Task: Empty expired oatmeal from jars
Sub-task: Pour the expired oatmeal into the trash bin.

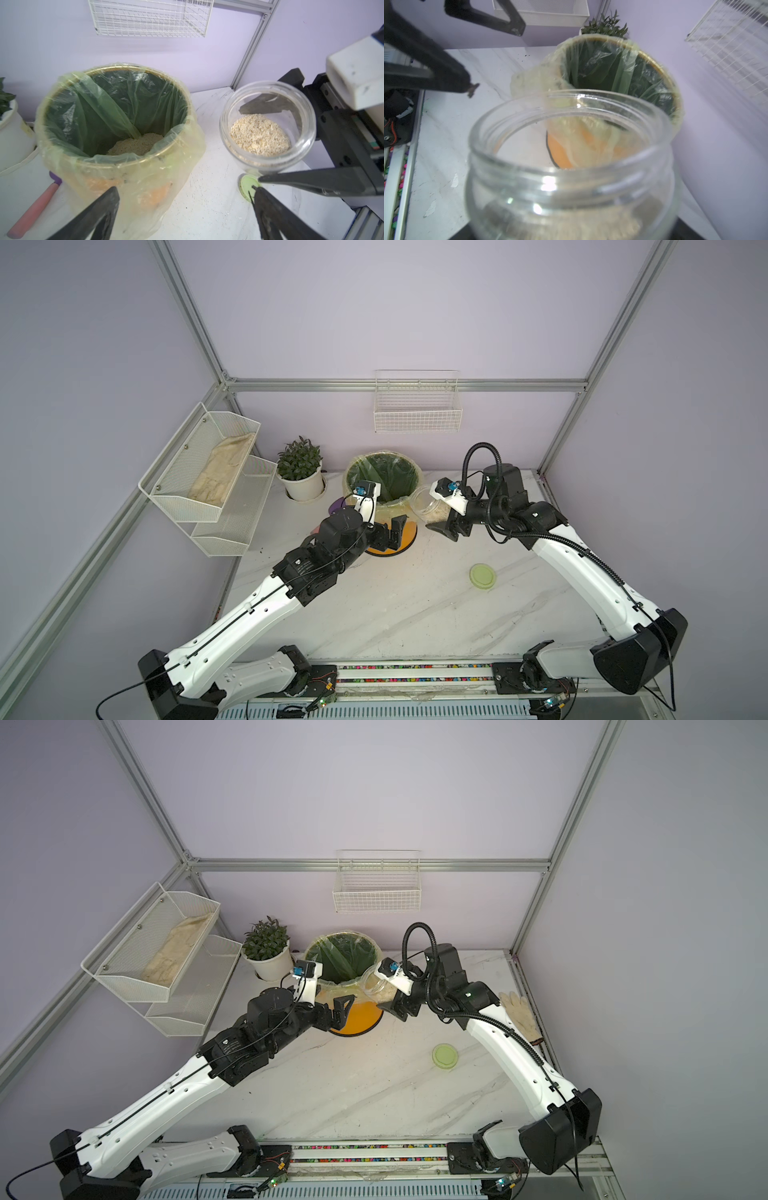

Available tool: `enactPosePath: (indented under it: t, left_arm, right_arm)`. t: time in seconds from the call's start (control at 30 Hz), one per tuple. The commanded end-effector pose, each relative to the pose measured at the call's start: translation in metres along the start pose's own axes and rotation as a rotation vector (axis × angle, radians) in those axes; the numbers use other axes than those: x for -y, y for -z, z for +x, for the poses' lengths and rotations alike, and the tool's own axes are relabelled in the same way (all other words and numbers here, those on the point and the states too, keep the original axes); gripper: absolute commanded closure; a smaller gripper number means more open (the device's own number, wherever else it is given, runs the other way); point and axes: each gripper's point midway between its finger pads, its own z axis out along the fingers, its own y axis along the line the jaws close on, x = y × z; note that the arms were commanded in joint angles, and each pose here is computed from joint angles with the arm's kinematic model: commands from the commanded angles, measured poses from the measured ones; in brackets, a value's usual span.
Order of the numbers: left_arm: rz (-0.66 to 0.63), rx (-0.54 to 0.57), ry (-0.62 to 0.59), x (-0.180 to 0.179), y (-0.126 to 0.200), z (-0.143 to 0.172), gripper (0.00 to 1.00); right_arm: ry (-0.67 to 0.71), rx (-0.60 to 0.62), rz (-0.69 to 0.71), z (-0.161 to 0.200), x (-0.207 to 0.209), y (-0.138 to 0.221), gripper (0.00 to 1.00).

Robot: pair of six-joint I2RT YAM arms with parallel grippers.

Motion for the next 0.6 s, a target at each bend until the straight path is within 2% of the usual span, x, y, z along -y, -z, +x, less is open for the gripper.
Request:
enactPosePath:
  t: [0.0,0.3,0.5,0.57]
  left_arm:
    - [-0.116,0.087,0.040,-0.025,0.014,-0.013,0.00]
    - [-0.195,0.071,0.056,-0.048,0.012,0.005,0.00]
    - [-0.242,0.051,0.067,-0.063,0.013,0.020,0.00]
    - [-0.253,0.048,0.073,-0.067,0.014,0.024,0.00]
  right_arm:
    - [0.060,0.001,0.077,-0.023,0.030,-0.001,1.00]
    - [0.212,-0.135,0.180,-0.042,0.093,-0.034,1.00]
    - [0.453,-0.245,0.262,-0.058,0.097,-0.052,1.00]
    - [0.526,-0.243,0.302,-0.072,0.095,-0.052,1.00]
